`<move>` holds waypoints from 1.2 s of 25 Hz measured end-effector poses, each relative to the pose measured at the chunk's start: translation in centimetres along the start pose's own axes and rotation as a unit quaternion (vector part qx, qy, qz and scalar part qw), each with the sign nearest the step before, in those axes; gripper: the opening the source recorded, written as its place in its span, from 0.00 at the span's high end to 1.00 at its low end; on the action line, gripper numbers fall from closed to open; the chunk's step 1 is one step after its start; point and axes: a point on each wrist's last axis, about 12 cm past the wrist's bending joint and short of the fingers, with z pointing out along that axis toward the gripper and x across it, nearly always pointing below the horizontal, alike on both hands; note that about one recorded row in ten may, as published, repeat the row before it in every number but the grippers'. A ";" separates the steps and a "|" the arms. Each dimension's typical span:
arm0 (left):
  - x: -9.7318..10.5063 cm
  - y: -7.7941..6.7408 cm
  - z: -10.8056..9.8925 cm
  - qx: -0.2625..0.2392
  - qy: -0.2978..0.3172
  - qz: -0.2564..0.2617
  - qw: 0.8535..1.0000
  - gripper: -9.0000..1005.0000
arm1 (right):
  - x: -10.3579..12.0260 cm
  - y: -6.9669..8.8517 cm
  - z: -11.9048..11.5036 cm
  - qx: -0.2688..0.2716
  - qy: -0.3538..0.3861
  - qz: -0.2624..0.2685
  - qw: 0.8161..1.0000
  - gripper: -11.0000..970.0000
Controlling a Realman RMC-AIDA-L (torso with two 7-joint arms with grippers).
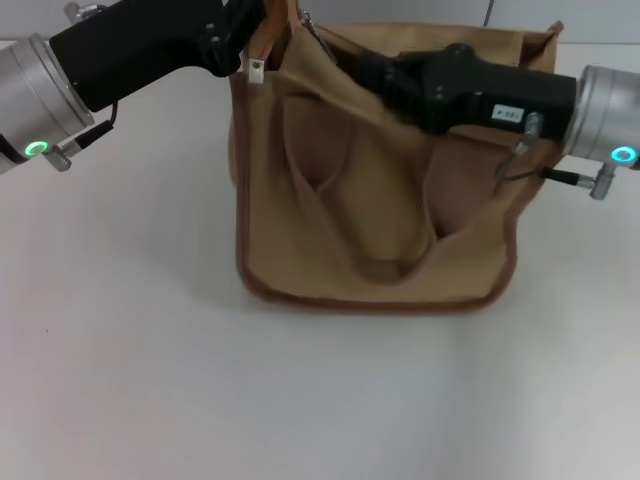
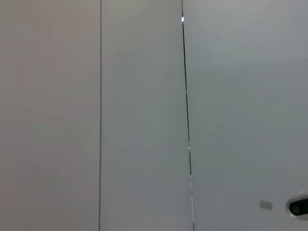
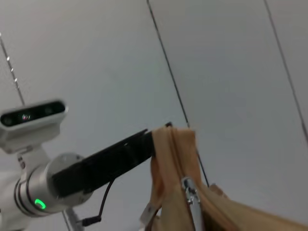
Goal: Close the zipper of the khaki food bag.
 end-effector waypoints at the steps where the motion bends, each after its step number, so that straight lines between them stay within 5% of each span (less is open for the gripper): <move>1: 0.0 0.0 0.0 0.000 0.000 0.000 1.000 0.89 | 0.0 0.1 0.2 -0.002 0.004 -0.003 1.000 0.94; 12: -0.2 0.0 0.3 0.005 -0.002 0.000 1.000 0.89 | -0.5 0.7 0.2 -0.023 0.000 -0.021 1.000 0.92; 30: -0.2 -0.1 0.9 0.014 -0.003 0.001 1.000 0.89 | -1.8 0.4 2.1 -0.026 0.004 -0.044 0.999 0.59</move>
